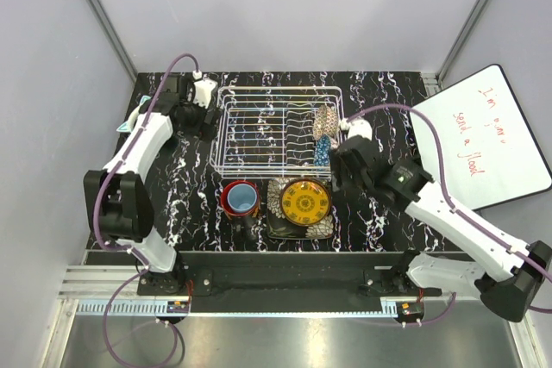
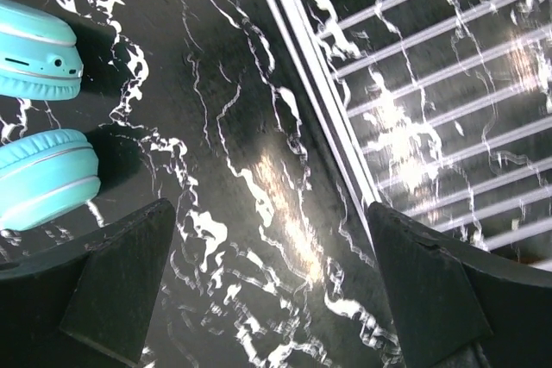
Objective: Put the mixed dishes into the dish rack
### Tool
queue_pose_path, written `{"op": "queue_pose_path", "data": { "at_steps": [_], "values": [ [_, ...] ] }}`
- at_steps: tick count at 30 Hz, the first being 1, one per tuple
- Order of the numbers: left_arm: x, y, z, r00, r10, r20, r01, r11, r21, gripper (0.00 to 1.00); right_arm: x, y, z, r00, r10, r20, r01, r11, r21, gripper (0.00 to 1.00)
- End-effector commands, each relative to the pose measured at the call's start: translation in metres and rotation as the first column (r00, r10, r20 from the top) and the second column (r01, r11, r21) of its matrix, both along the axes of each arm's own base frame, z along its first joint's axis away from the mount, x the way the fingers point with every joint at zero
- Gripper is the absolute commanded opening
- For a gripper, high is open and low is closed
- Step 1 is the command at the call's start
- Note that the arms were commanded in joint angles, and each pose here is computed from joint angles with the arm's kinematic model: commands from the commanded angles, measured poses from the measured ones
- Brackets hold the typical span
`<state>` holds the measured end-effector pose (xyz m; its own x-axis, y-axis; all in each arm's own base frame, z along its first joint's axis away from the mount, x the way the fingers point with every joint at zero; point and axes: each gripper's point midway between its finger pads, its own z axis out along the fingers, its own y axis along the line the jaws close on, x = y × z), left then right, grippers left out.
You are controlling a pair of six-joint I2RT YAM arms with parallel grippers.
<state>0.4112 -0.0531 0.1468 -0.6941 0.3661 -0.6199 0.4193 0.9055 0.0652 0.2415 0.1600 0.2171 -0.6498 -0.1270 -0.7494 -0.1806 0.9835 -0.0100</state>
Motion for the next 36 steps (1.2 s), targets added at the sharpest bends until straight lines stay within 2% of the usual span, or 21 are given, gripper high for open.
{"op": "queue_pose_path", "data": {
  "at_steps": [1,4,8,10,11,15,16,20,24,32,36],
  "values": [
    [-0.019,-0.032,0.073,0.966,-0.211,0.152,0.211,0.977,0.015,0.98,-0.027,0.043,-0.035,0.985,0.141,-0.097,-0.116,0.967,0.228,0.65],
    [-0.039,-0.066,0.094,0.927,-0.343,0.153,0.341,0.939,0.041,0.98,-0.035,0.043,-0.05,0.979,0.171,-0.112,-0.14,0.96,0.241,0.62],
    [-0.073,-0.121,0.095,0.856,-0.505,0.114,0.5,0.863,0.071,0.98,-0.042,0.048,-0.073,0.963,0.215,-0.161,-0.173,0.955,0.239,0.59],
    [-0.087,-0.135,0.081,0.832,-0.55,0.076,0.542,0.834,0.099,0.98,-0.041,0.051,-0.08,0.962,0.213,-0.17,-0.169,0.955,0.243,0.58],
    [-0.1,-0.153,0.074,0.798,-0.599,0.06,0.592,0.799,0.106,0.98,-0.041,0.051,-0.086,0.961,0.212,-0.178,-0.167,0.957,0.238,0.57],
    [-0.137,-0.177,0.022,0.727,-0.683,-0.072,0.685,0.717,0.124,0.98,-0.033,0.058,-0.092,0.966,0.209,-0.155,-0.165,0.952,0.258,0.56],
    [-0.141,-0.187,0.017,0.708,-0.703,-0.068,0.705,0.697,0.132,0.97,-0.031,0.059,-0.097,0.966,0.203,-0.159,-0.158,0.954,0.255,0.56],
    [-0.143,-0.2,-0.003,0.692,-0.715,-0.103,0.722,0.68,0.128,0.97,-0.023,0.055,-0.121,0.971,0.143,-0.193,-0.094,0.966,0.241,0.56],
    [-0.142,-0.209,-0.012,0.683,-0.722,-0.111,0.731,0.673,0.118,0.97,-0.013,0.053,-0.132,0.981,0.09,-0.17,-0.042,0.963,0.265,0.56],
    [-0.139,-0.229,-0.03,0.692,-0.72,-0.047,0.72,0.686,0.105,0.96,-0.005,0.053,-0.154,0.982,0.052,-0.179,0.0,0.959,0.282,0.56],
    [-0.139,-0.237,-0.041,0.676,-0.736,-0.033,0.734,0.669,0.122,0.96,0.002,0.052,-0.165,0.979,0.039,-0.199,0.019,0.959,0.281,0.54]
  ]
}}
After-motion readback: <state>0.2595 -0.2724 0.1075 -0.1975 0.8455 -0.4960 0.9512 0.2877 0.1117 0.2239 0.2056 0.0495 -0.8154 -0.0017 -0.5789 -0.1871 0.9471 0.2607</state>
